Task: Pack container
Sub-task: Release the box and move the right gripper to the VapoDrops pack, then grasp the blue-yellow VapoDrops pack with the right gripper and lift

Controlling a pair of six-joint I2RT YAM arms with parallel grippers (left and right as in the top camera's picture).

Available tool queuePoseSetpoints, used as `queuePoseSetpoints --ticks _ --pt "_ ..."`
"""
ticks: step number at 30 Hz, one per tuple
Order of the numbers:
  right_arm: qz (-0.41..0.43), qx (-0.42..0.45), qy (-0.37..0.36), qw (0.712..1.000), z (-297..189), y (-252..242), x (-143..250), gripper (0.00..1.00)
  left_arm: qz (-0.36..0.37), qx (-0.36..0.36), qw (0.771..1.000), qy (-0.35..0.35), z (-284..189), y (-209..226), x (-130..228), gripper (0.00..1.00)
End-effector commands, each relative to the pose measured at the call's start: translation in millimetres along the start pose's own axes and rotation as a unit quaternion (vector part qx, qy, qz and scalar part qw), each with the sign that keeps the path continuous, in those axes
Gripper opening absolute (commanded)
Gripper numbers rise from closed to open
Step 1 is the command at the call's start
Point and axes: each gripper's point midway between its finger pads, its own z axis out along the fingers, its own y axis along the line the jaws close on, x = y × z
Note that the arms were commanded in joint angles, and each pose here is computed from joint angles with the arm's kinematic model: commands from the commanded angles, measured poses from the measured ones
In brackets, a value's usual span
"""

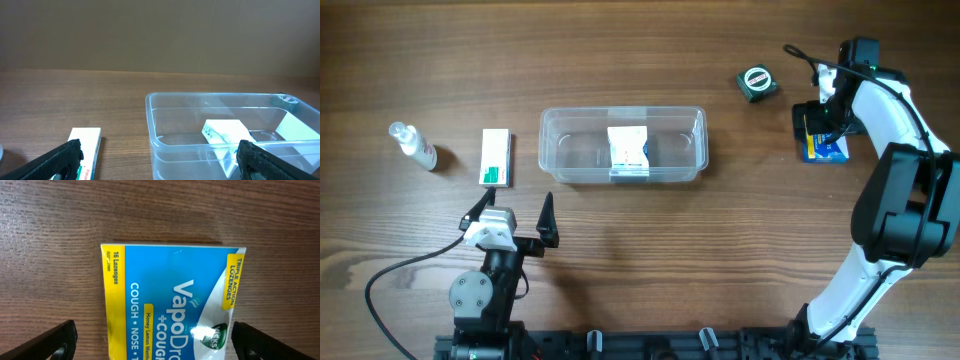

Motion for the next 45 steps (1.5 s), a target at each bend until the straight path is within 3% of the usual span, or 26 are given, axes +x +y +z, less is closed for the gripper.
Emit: queuePoseSetpoints --ticks 1,20,23,26,30,36,40,45 --pt "-0.001 0.012 0.008 1.000 8 -7 3 1.00 0.006 0.004 1.000 0.001 0 -1 2 1.00" --pt "0.013 -0.033 0.031 0.999 34 0 21 0.99 0.006 0.004 1.000 0.001 0 -1 2 1.00" --pt "0.014 -0.039 0.038 0.998 39 2 23 0.92 0.006 0.004 1.000 0.001 0 -1 2 1.00" --pt "0.026 -0.037 0.037 0.998 40 2 22 0.76 0.006 0.004 1.000 0.001 0 -1 2 1.00" --pt "0.047 -0.036 0.034 0.998 34 0 17 0.76 0.006 0.004 1.000 0.001 0 -1 2 1.00" --pt "0.059 -0.161 -0.037 0.984 -49 28 -30 0.77 0.006 0.004 1.000 0.001 0 -1 2 1.00" --pt "0.060 -0.200 -0.079 0.975 -107 48 -41 0.77 0.006 0.004 1.000 0.001 0 -1 2 1.00" --pt "0.020 -0.265 -0.180 0.947 -233 125 -41 0.76 0.006 0.004 1.000 0.001 0 -1 2 1.00"
